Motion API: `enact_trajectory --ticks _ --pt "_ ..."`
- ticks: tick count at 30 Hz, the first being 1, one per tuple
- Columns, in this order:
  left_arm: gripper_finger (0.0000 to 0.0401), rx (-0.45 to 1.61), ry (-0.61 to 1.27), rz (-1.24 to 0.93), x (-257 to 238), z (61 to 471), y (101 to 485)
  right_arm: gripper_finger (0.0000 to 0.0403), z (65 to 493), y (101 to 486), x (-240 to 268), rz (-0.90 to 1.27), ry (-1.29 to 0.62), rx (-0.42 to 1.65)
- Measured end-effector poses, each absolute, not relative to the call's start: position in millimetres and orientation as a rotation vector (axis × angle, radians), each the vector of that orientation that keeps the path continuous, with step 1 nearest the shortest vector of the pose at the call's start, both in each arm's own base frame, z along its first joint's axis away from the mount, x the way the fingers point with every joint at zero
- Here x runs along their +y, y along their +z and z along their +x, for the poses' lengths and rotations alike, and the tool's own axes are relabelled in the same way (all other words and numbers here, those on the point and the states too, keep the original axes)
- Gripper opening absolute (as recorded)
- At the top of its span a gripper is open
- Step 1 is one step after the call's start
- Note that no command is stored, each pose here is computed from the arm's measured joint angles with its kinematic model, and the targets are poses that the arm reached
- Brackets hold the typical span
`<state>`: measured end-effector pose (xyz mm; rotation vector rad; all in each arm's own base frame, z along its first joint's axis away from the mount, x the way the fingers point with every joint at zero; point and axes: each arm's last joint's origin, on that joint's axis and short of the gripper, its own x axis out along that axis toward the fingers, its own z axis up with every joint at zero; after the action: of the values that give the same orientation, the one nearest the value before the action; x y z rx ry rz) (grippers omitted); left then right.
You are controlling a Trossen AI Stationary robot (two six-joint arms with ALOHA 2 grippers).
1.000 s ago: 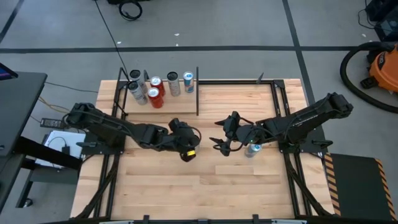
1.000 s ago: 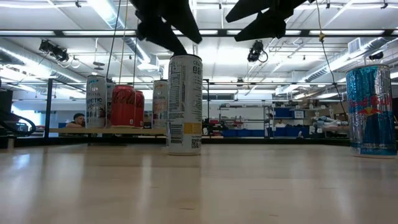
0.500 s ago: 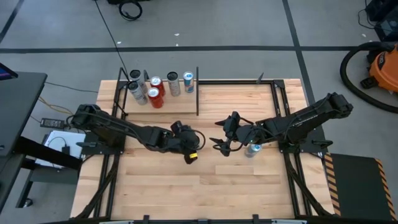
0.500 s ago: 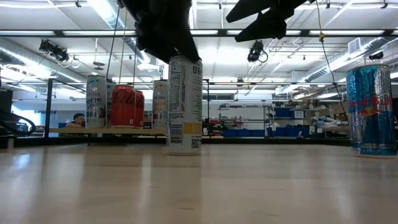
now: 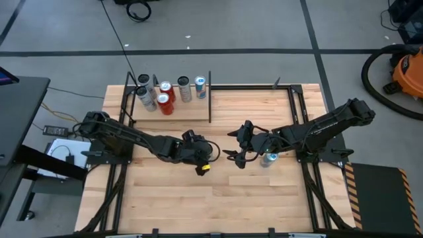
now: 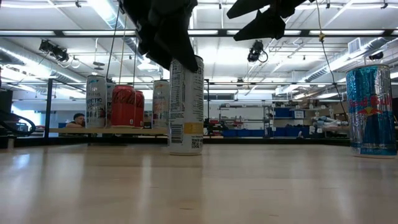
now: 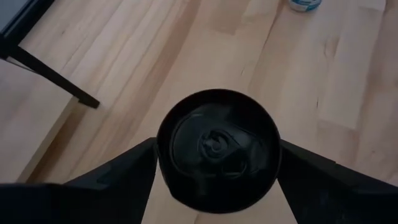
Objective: Place canned beverage on shelf
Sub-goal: Put the white-yellow soda can on the shelf aligned with the other white-yellow soda can
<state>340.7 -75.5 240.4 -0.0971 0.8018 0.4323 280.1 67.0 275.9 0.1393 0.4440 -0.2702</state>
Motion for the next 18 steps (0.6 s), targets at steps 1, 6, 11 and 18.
enact_trajectory --ticks 1,6,11,18 --pt "0.0308 0.802 0.434 -0.099 -74 341 241 0.0357 280 276 67 0.139 -0.27 0.444" --pt "0.0273 0.825 0.402 -0.113 -67 343 241 0.0357 280 276 67 0.138 -0.269 0.444" --pt "0.0248 0.87 0.287 -0.065 -59 345 242 0.0357 280 276 67 0.138 -0.27 0.444" --pt "0.026 0.915 0.025 0.076 -54 340 249 0.0357 280 276 67 0.136 -0.27 0.448"
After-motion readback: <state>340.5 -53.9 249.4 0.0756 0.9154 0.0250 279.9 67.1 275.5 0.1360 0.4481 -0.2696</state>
